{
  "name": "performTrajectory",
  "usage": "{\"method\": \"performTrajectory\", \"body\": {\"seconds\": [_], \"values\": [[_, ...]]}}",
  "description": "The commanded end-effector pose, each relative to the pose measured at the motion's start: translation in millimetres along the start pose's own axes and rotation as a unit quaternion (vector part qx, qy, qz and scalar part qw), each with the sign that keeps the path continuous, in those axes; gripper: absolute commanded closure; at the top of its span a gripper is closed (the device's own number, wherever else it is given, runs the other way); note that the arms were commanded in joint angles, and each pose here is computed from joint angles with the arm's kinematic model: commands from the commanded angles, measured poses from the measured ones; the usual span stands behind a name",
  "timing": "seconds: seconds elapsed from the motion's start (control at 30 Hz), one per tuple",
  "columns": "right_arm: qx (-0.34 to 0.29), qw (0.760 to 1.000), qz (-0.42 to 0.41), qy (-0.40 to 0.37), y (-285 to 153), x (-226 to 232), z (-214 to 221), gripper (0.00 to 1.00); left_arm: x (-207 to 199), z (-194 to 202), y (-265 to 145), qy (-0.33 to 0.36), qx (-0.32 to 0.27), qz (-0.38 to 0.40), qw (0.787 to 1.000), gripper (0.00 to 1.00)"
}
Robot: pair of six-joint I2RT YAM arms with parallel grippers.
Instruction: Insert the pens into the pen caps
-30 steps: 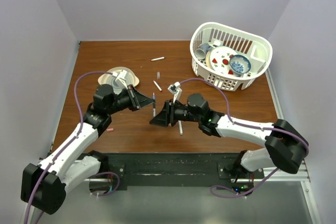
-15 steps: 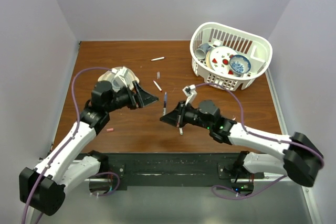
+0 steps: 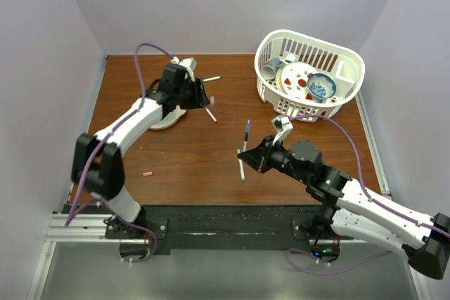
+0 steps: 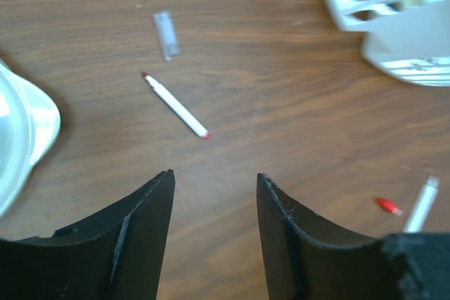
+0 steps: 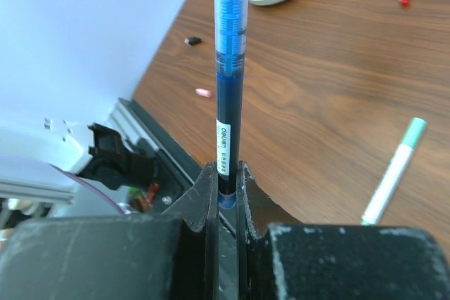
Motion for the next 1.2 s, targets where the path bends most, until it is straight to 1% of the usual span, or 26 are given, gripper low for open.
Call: {"method": "performTrajectory", "body": {"seconds": [0.0,0.2,0.4,0.53,0.63,0.67,0.8,0.9,0.93,0.97,1.03,1.1,1.13,1.17], "values": [[-0.020,0.999,-0.005,-0.034,-7,12,-17,1.00,15,-15,38,0.042,0.009,-0.033,0.999,0.47],[-0.019,0.998,0.005,-0.060,-2,5,-16,1.00,33,-6,95,0.059,0.047,-0.056,0.996,0.48],[-0.027,0.997,0.008,-0.076,0,5,-20,1.00,43,-14,140,0.083,0.071,-0.071,0.992,0.47],[-0.032,0.996,0.009,-0.085,-1,6,-24,1.00,49,-8,159,0.081,0.084,-0.076,0.990,0.47],[-0.038,0.995,0.011,-0.090,-2,7,-27,1.00,57,0,168,0.084,0.096,-0.090,0.988,0.47],[-0.039,0.995,0.012,-0.091,-2,7,-28,1.00,63,4,170,0.090,0.105,-0.106,0.985,0.47],[-0.036,0.995,0.001,-0.098,-1,11,-28,1.00,67,13,181,0.103,0.118,-0.105,0.982,0.49],[-0.030,0.994,0.001,-0.101,2,12,-28,1.00,65,19,182,0.113,0.123,-0.090,0.982,0.56],[-0.029,0.994,0.003,-0.101,3,12,-27,1.00,66,21,183,0.117,0.124,-0.090,0.981,0.63],[-0.031,0.994,0.000,-0.102,1,15,-29,1.00,62,26,183,0.119,0.128,-0.072,0.982,0.67],[-0.035,0.994,0.007,-0.099,1,13,-31,1.00,59,27,181,0.121,0.130,-0.064,0.982,0.74],[-0.043,0.995,0.005,-0.093,-2,14,-34,1.00,56,28,179,0.125,0.132,-0.053,0.982,0.77],[-0.046,0.995,0.004,-0.092,-2,15,-34,1.00,55,29,178,0.127,0.134,-0.049,0.982,0.85],[-0.046,0.995,0.003,-0.089,-2,14,-33,1.00,54,30,176,0.128,0.136,-0.046,0.981,0.88]]}}
Point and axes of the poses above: each gripper's point midway between its finger pads, its own y axis out along the fingers, its own x axis along the line the jaws close on, z = x × y, the point moved 2 cm from there along -y, back along the fingers, and after that the axes turned 11 degrees about y, right-handed, at the moved point
